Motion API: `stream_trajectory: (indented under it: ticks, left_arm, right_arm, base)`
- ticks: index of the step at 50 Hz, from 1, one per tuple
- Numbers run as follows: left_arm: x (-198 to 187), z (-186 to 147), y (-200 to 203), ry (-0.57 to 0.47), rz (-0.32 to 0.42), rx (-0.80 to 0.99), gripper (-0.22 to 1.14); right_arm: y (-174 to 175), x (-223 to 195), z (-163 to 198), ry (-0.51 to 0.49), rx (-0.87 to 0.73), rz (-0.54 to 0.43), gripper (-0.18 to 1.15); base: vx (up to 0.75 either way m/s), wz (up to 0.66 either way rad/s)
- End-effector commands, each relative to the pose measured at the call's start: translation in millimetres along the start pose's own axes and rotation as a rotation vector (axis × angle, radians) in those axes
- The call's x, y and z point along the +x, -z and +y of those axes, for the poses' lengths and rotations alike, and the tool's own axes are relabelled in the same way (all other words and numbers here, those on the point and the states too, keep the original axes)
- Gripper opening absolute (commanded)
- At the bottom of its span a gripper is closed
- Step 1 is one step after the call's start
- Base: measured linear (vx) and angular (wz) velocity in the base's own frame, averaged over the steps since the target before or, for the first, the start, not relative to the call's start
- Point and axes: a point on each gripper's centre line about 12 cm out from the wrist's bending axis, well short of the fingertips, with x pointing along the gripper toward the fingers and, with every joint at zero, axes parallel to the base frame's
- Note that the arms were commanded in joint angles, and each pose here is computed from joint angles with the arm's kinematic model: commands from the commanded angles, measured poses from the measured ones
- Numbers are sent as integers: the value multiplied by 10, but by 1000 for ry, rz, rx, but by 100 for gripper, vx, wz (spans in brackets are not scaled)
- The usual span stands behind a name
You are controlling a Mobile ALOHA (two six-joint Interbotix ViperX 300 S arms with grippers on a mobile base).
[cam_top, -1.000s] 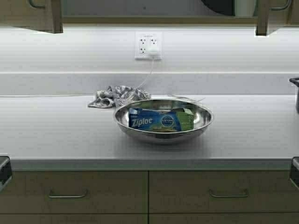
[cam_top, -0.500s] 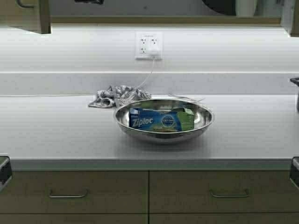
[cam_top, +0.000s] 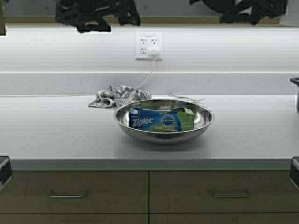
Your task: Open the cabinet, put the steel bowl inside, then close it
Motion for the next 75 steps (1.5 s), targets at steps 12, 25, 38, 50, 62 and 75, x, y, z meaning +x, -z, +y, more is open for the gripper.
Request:
stream_trajectory:
  ticks: [12,25,38,50,62,75]
  left_arm:
    - [72,247,735,30,-123,-204,102]
    - [215,591,1286,21,-180,-478,102]
    - [523,816,1561,25,-195,-559,102]
    - [762,1112,1633,45,-222,-677,102]
    - [1031,1448,1715,68,-271,-795,102]
    - [1145,1501,1840,91,-256,-826,102]
  right_arm:
    - [448,-62,-322,52,54,-79,104]
    - [692,139,-447,116,104,-12,104]
    - [1001,645,-588,140,140,-17,104]
    - [1152,762,-919,146,232,-46,104]
    - [1120,1039,-1329,91,370,-66,104]
    - [1261,1162,-1731,29,518,-114,104]
  base:
    - [0,0]
    - [0,0]
    - [0,0]
    - [0,0]
    - [0,0]
    - [0,1]
